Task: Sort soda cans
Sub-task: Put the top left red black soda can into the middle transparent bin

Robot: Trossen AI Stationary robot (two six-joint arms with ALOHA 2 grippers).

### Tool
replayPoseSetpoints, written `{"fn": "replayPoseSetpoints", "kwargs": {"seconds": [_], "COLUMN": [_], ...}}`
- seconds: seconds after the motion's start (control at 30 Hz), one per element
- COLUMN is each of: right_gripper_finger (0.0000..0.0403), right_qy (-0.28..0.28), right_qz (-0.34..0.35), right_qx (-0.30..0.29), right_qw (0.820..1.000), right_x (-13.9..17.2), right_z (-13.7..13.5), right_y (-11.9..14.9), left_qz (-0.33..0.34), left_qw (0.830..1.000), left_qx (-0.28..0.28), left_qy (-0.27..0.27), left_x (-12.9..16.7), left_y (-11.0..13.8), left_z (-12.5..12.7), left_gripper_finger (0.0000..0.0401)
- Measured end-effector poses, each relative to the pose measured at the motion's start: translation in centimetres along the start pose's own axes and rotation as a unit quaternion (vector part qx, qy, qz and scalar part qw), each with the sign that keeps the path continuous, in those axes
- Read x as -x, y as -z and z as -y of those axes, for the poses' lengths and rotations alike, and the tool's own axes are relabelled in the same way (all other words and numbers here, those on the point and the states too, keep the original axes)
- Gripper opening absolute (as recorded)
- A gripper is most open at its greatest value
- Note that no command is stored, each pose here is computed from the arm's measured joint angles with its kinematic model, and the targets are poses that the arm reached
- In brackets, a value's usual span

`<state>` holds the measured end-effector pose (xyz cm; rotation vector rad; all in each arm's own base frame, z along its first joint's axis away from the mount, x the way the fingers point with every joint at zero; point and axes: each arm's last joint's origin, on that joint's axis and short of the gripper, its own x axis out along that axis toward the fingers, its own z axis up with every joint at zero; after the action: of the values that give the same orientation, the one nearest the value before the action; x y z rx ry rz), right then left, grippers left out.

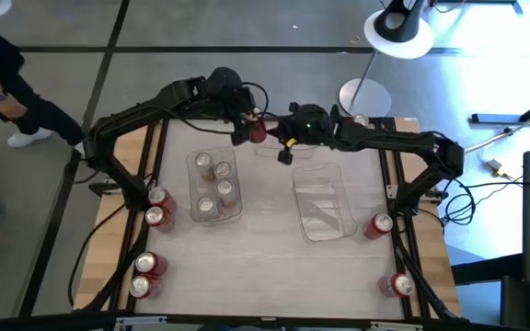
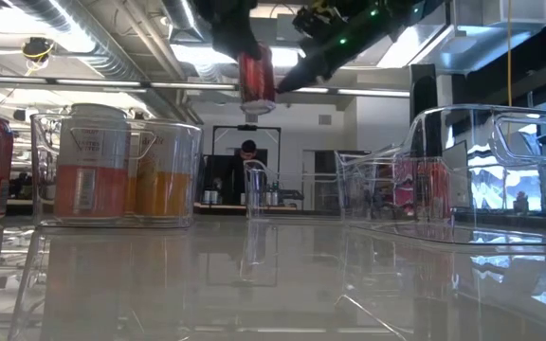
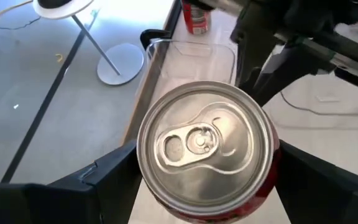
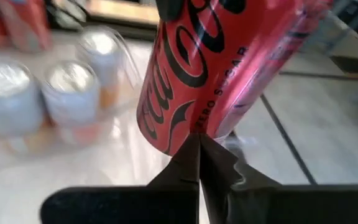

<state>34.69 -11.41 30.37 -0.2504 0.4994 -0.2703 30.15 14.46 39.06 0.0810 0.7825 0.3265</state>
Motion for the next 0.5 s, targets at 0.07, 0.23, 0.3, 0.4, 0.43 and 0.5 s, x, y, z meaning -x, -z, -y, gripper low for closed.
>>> {"fn": "replayPoseSetpoints", "kwargs": {"seconds": [0.07, 0.23, 0.3, 0.4, 0.43, 0.5], "right_gripper_finger": [0.0007, 0.0011, 0.0011, 0.0011, 0.0011, 0.0011], "right_qy": [0.019, 0.034, 0.047, 0.051, 0.049, 0.048], "right_qz": [-0.022, -0.055, -0.082, -0.123, -0.136, -0.153], "right_qx": [0.004, 0.005, 0.007, 0.008, 0.007, 0.004], "right_qw": [1.000, 0.998, 0.995, 0.991, 0.989, 0.987], "right_x": [1.2, 4.7, 5.5, 6.0, 6.0, 5.8], "right_z": [0.2, 0.6, 0.7, 0.6, 0.5, 0.3], "right_y": [-0.1, -0.5, -0.2, 0.5, 0.8, 1.4], "left_qz": [0.001, 0.000, -0.006, -0.015, -0.015, -0.024], "left_qw": [1.000, 1.000, 0.999, 0.998, 0.998, 0.997], "left_qx": [0.006, 0.023, 0.027, 0.038, 0.042, 0.051], "left_qy": [-0.002, -0.013, -0.024, -0.040, -0.042, -0.045], "left_x": [-0.8, -3.6, -5.1, -7.2, -8.0, -9.5], "left_y": [-0.1, 0.1, 0.2, 0.5, 0.6, 1.0], "left_z": [-0.3, -1.0, -1.5, -2.1, -2.3, -2.7], "left_gripper_finger": [0.0304, 0.0305, 0.0305, 0.0305, 0.0305, 0.0305]}}
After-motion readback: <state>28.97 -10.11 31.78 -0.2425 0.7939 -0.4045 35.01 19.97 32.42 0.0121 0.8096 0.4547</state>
